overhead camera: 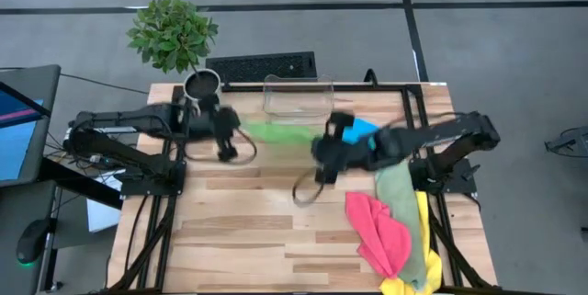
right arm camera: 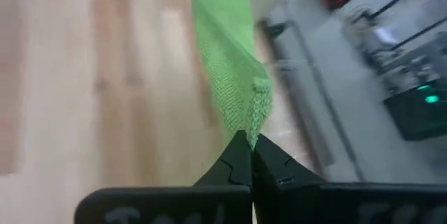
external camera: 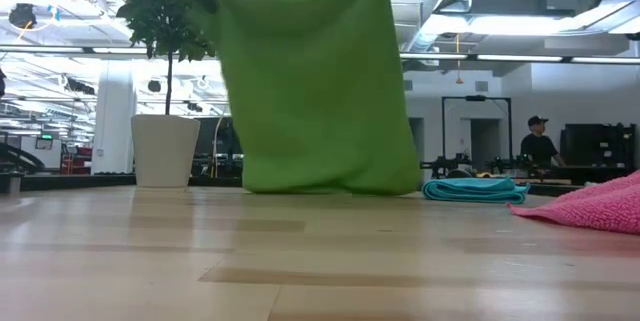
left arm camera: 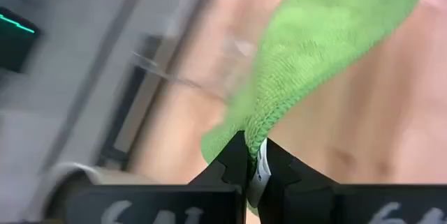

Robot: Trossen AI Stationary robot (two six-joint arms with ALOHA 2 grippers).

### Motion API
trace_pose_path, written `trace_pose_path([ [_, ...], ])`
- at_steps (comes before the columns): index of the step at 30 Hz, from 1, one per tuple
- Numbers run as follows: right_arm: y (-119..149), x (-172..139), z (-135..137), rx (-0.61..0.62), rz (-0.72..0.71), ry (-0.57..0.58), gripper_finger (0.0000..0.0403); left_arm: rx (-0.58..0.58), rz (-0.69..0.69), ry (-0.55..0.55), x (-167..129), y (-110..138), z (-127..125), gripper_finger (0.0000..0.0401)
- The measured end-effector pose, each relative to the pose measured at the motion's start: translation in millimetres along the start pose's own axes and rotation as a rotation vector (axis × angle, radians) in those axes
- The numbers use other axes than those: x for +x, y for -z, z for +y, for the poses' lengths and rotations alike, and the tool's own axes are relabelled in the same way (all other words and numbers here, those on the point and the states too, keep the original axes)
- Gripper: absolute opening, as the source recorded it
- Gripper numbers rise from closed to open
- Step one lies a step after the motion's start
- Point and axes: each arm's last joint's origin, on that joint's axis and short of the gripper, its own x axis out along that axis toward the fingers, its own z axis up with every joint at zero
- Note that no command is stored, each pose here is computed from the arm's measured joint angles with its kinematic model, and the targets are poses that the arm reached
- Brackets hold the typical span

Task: Fold microfiber towels
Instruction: Fold the green microfiber towel

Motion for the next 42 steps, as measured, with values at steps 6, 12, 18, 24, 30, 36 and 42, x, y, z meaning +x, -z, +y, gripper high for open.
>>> trace_pose_path([
  [6, 12.5, 4.2, 83.1, -0.022, 0.066, -0.087, 0.0014, -0.014, 0.046, 0.155, 8.3, 28.8, -50.6, 0.0000],
  [12, 29.6, -6.2, 147.1, 0.043, 0.074, -0.148, 0.0015, -0.049, 0.084, 0.324, -2.5, 54.3, -90.7, 0.0000],
  [18, 42.7, -14.0, 169.2, 0.084, 0.072, -0.093, 0.0015, -0.015, -0.003, 0.328, -15.5, 61.4, -106.1, 0.0000],
  [24, 47.1, -5.3, 147.9, 0.137, 0.155, 0.016, 0.0017, 0.049, -0.095, 0.181, -0.1, 50.4, -93.5, 0.0000],
  [30, 55.4, 17.5, 142.7, 0.179, 0.218, 0.015, 0.0016, 0.026, 0.001, 0.215, 40.1, 58.0, -83.7, 0.0000],
  [36, 74.5, 39.1, 146.8, 0.221, 0.261, -0.005, 0.0017, -0.013, 0.037, 0.220, 62.2, 67.9, -79.7, 0.0000],
  [42, 89.2, 53.3, 150.0, 0.247, 0.278, -0.026, 0.0016, -0.002, 0.036, 0.233, 66.0, 67.5, -77.6, 0.0000],
])
